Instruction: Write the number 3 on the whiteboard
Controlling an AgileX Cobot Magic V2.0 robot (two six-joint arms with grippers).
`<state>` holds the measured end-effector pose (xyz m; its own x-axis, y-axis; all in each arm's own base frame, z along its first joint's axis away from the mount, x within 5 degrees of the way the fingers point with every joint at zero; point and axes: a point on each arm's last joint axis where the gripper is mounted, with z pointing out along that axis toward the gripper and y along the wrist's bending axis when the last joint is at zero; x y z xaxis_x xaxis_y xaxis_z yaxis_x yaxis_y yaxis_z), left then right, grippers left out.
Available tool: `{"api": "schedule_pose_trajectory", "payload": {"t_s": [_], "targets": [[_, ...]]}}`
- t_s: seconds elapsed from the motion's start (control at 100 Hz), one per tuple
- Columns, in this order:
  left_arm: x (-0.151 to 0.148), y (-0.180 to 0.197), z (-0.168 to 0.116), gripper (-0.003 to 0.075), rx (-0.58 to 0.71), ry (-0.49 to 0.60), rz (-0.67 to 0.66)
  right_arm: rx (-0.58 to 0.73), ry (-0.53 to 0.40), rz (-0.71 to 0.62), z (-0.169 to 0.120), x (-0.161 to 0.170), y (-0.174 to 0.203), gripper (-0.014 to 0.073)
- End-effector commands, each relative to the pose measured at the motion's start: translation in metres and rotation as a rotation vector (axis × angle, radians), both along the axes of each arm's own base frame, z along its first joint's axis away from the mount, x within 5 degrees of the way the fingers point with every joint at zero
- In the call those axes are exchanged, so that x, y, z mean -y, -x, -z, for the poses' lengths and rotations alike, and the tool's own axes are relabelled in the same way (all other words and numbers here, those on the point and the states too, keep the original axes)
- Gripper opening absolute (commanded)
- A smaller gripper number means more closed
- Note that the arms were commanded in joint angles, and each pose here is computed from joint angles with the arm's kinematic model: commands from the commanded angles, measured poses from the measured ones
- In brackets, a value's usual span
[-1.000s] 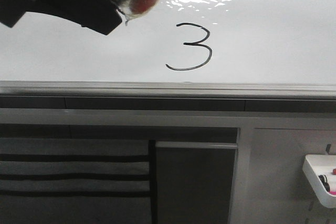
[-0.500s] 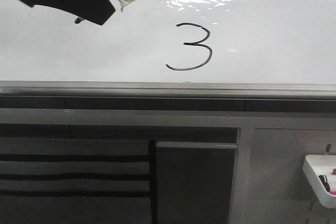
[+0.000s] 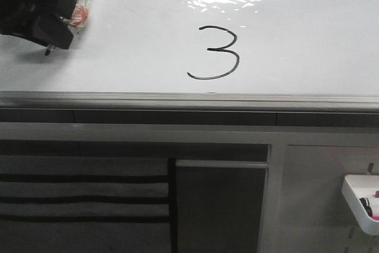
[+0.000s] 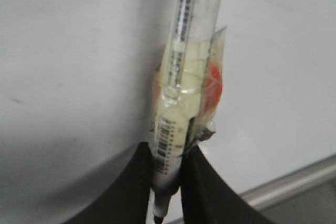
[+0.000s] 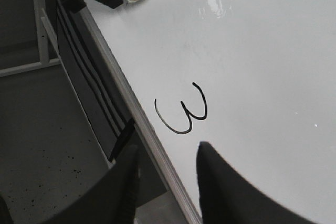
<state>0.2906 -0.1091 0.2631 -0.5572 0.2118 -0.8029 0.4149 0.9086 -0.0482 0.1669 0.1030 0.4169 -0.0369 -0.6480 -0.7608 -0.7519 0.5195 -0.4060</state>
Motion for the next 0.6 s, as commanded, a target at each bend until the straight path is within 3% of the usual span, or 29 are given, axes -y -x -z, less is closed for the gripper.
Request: {"api": "schedule_pose_trajectory", "payload": {"t_s": [0.0,0.45,0.59], "targets": [[-0.0054,-0.0097,-0.0175,-0.0018,0.101,0.064,-0.086,0.065,-0.056,0.020,-0.0154,0.0034,0.0036,0.0227],[-0.0056,-0.0121,-0.0166,-0.0013,0.103,0.089,-0.112,0.060,-0.053,0.018,-0.0149,0.0034,0.0039,0.0227],[-0.0056,-0.0121,-0.0166,0.0078,0.103,0.091,-0.113,0.049,-0.060,0.023,-0.0146,0.0034,0.0041,0.0227]]}}
